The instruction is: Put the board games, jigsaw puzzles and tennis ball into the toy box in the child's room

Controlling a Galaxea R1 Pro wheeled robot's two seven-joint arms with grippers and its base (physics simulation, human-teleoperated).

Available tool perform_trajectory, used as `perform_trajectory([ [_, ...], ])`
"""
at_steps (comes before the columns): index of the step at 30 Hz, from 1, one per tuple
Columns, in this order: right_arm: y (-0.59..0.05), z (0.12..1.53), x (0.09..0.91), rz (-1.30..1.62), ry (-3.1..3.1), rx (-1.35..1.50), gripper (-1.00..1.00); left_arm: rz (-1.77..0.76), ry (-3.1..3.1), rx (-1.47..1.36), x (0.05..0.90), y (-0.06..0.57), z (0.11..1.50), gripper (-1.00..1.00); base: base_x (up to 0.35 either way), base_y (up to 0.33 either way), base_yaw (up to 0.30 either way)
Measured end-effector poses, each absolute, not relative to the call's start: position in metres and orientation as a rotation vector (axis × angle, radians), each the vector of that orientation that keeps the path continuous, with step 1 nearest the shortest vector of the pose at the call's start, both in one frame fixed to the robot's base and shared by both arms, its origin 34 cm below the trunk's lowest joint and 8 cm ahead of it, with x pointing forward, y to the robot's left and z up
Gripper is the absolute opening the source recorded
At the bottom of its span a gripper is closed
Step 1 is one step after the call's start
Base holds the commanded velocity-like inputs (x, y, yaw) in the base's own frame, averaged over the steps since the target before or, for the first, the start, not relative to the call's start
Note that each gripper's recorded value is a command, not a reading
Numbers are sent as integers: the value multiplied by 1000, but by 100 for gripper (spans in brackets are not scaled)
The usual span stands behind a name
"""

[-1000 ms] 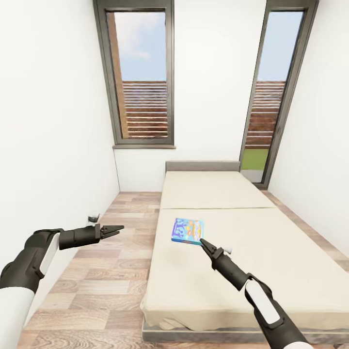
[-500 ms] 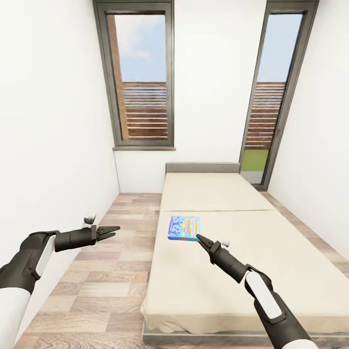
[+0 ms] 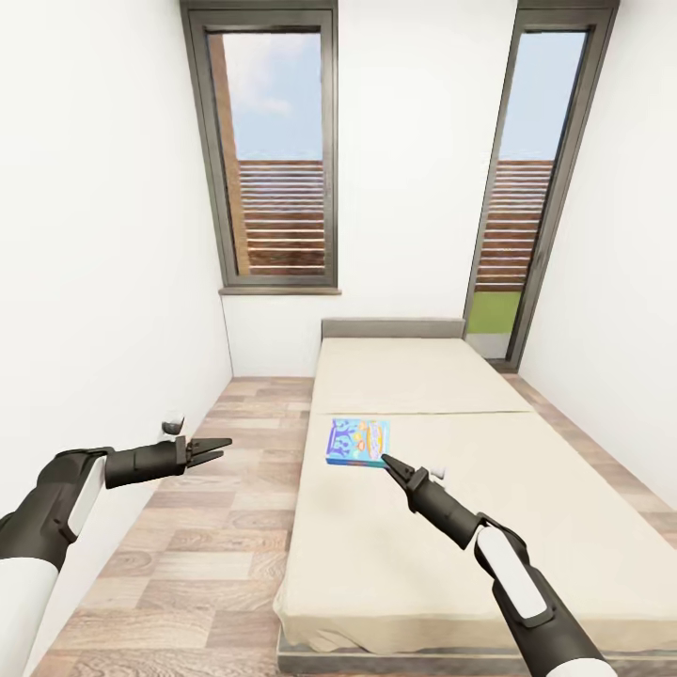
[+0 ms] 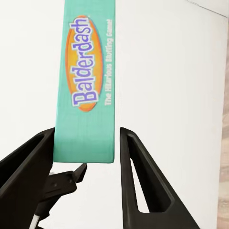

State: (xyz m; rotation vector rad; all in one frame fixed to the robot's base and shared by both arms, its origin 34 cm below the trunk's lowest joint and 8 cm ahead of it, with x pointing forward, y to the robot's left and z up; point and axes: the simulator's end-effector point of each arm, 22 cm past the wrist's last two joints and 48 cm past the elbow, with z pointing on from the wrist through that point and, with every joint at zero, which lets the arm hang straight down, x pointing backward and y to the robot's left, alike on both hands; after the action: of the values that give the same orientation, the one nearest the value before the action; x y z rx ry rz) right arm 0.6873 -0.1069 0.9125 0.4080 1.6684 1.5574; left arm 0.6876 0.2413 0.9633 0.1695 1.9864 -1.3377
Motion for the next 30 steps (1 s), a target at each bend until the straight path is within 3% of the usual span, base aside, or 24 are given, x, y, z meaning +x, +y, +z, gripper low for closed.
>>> perform_trajectory([
  [30, -108, 960, 690, 1557, 1666, 417, -100, -1340, 1991, 168, 689, 240, 1009, 100, 0, 0, 0],
])
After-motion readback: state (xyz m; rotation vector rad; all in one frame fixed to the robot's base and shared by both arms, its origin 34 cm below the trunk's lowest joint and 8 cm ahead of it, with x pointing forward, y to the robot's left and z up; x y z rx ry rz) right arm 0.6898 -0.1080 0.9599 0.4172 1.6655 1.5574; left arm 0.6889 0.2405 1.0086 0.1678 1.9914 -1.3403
